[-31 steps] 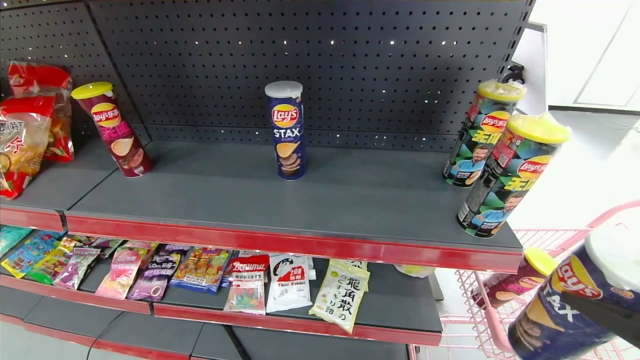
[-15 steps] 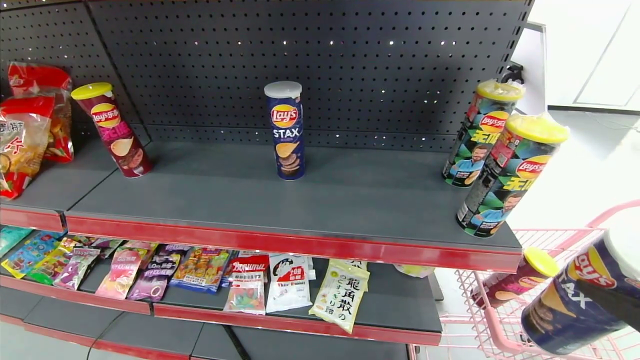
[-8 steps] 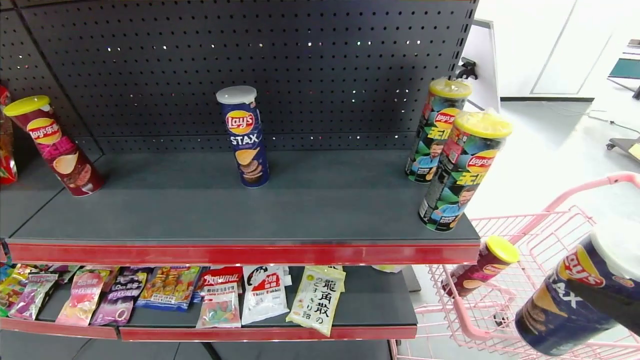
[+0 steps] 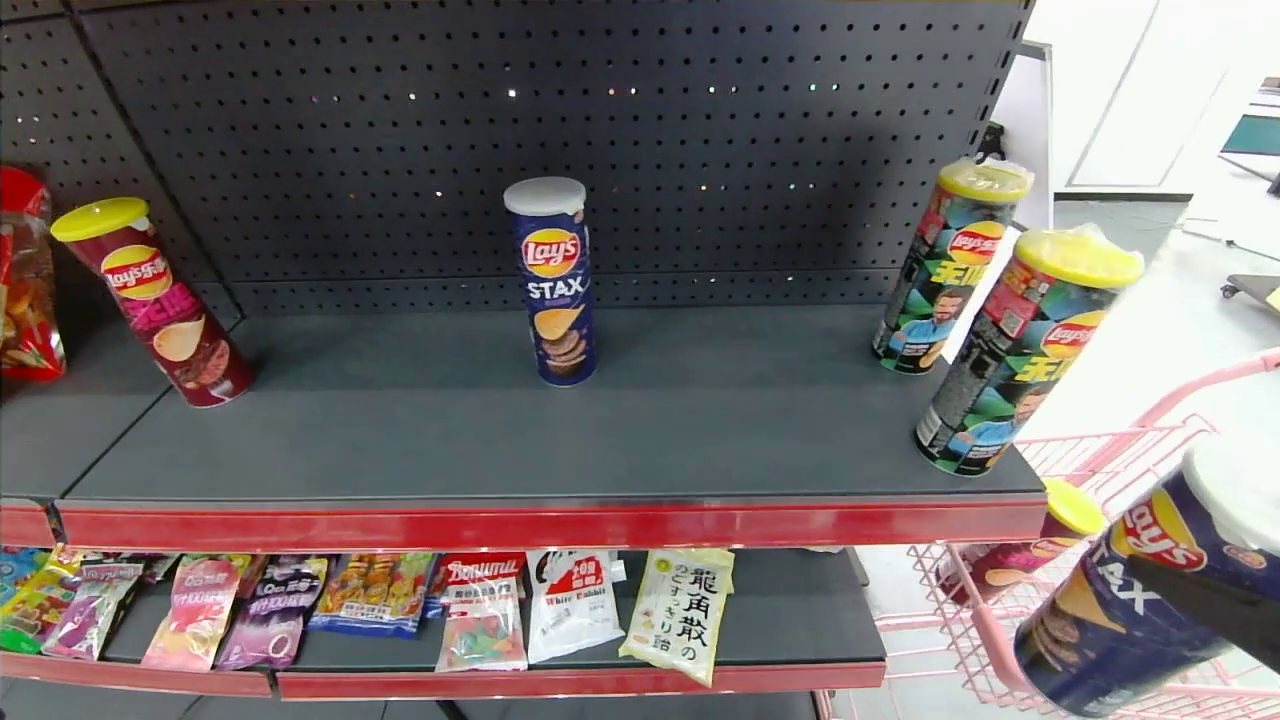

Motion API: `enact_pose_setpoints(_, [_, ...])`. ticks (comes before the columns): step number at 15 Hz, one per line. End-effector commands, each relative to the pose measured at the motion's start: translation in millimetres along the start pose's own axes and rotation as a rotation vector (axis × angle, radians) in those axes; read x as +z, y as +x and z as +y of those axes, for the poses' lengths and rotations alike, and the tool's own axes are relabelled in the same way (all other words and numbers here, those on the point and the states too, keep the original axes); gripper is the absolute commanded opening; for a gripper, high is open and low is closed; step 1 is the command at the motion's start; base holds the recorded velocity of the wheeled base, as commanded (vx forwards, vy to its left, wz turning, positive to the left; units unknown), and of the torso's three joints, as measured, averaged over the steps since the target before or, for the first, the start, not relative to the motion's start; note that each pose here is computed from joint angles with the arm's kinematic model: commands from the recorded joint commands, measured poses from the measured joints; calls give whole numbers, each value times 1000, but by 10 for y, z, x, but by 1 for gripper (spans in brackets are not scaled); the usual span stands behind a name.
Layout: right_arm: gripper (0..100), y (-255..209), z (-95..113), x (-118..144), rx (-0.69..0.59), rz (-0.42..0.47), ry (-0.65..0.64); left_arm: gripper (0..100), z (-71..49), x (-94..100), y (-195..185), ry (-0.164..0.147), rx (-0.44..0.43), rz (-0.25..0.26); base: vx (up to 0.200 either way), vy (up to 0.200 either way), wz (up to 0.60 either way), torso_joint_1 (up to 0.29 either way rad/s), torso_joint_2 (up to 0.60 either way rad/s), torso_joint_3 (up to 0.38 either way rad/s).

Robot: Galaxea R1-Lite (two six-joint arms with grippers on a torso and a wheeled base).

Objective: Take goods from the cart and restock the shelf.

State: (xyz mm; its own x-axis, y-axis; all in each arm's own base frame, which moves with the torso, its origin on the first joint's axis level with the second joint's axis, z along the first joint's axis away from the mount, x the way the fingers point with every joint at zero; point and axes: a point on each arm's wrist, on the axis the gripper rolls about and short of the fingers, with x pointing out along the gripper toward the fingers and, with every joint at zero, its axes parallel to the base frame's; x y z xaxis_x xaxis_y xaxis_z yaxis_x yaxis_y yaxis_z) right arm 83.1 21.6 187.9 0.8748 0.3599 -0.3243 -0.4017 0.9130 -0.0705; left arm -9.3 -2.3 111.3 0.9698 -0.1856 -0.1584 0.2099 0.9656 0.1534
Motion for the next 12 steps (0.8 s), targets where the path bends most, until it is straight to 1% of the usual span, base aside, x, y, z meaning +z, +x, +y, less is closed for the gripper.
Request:
enact_pose_setpoints(1, [0,0,7,17,40,-12,2,100,0,-3,3,-1,0,4,0,200,0,7,2,2])
enact_pose_setpoints(4, [0,-26,30,32,125,-39,-6,100,-2,-15,7,-3,-1,8,0,200,0,-2,2,4])
enact_pose_setpoints(7, [0,-28,29,79,141,-53,-8,100,-6,-33,12,-4,-13,14,0,200,0,4,6,7])
enact_pose_setpoints(10, [0,-47,48,290,229,-117,-34,100,-1,-6,27,-3,-19,19,0,0,0,0,0,0])
enact_pose_setpoints(12, [0,-67,77,321,267,-133,-47,100,5,20,38,-5,-21,25,0,0,0,0,0,0])
